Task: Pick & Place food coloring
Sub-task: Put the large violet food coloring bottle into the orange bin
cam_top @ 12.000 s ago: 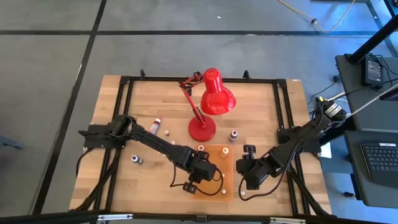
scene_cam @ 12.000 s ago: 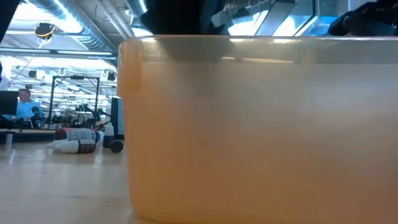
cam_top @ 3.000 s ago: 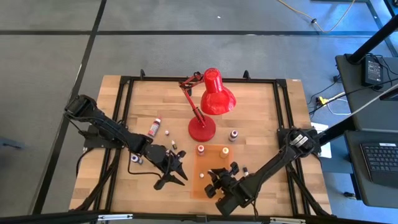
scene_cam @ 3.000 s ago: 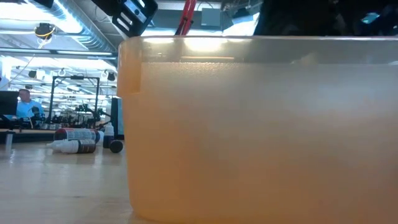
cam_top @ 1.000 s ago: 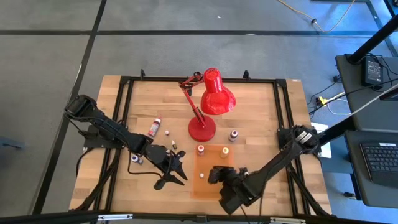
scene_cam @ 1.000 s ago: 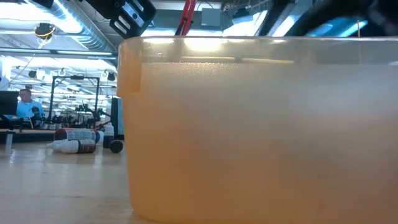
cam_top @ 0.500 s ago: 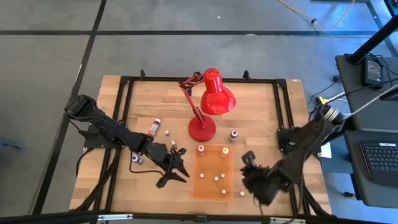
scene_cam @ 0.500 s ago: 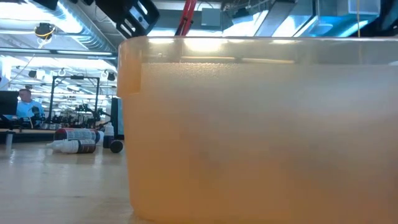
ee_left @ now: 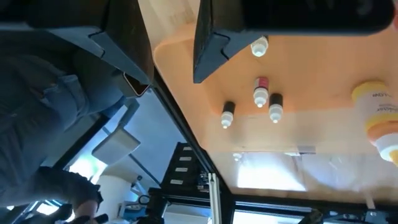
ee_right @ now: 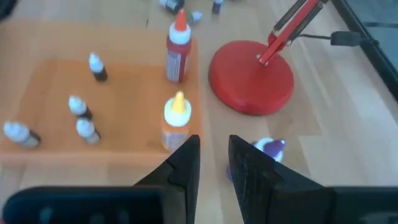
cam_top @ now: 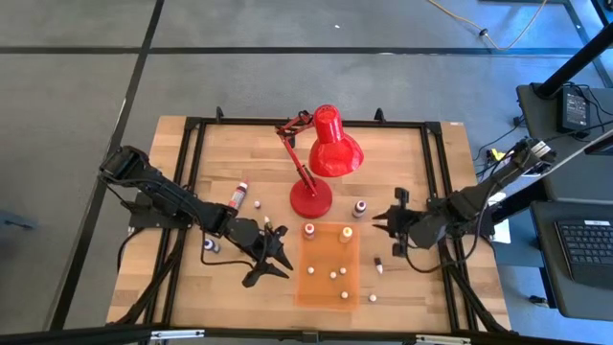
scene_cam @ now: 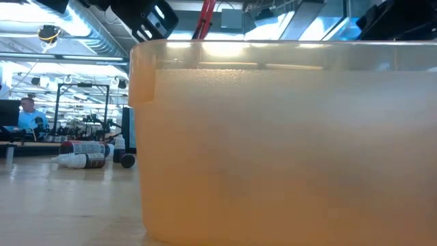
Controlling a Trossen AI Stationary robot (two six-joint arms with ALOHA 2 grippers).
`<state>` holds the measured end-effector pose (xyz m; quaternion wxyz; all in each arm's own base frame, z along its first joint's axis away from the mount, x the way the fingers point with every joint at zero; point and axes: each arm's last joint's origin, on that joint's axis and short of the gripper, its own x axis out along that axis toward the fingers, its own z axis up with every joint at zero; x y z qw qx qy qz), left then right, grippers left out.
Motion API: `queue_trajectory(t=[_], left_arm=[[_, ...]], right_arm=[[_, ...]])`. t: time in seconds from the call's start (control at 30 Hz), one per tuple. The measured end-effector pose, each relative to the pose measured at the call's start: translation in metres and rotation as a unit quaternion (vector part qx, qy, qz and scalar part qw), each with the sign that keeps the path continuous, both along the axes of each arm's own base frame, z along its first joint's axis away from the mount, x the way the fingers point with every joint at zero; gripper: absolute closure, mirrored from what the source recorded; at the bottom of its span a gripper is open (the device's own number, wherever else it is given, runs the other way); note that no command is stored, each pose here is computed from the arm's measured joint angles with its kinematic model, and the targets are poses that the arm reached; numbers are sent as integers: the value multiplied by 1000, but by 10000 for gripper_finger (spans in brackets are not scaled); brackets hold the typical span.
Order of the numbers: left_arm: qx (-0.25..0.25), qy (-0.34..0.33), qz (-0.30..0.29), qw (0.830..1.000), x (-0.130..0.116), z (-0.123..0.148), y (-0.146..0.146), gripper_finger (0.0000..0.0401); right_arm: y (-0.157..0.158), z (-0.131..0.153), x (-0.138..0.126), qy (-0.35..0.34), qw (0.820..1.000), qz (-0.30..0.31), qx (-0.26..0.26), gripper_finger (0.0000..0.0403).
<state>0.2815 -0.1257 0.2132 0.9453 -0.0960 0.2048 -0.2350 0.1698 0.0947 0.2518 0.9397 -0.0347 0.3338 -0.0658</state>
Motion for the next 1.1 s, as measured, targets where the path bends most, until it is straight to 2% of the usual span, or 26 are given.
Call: queue_trajectory(t=[0.07, 0.17, 0.33, 0.6, 0.8, 1.1], left_arm=[[6, -3, -2, 1000, 0, 0, 0, 290], [6, -3, -2, 1000, 0, 0, 0, 291], [6, -4, -2, 1000, 0, 0, 0, 294], [5, -5, -2, 1000, 0, 0, 0, 290], [6, -4, -2, 1000, 0, 0, -1, 294], [6, -4, -2, 1000, 0, 0, -1, 290]], right_arm=[[-2, -7, 1, -12, 1000, 1, -2, 314], [-6, -15, 1, -4, 999, 12, -39, 315], [-10, -28, 2, 7, 999, -8, -42, 306], [-26, -34, 6, -29, 989, -104, -97, 210], [-29, -39, 11, -14, 991, -112, -65, 170], [-38, -58, 27, 37, 989, -135, -43, 173]])
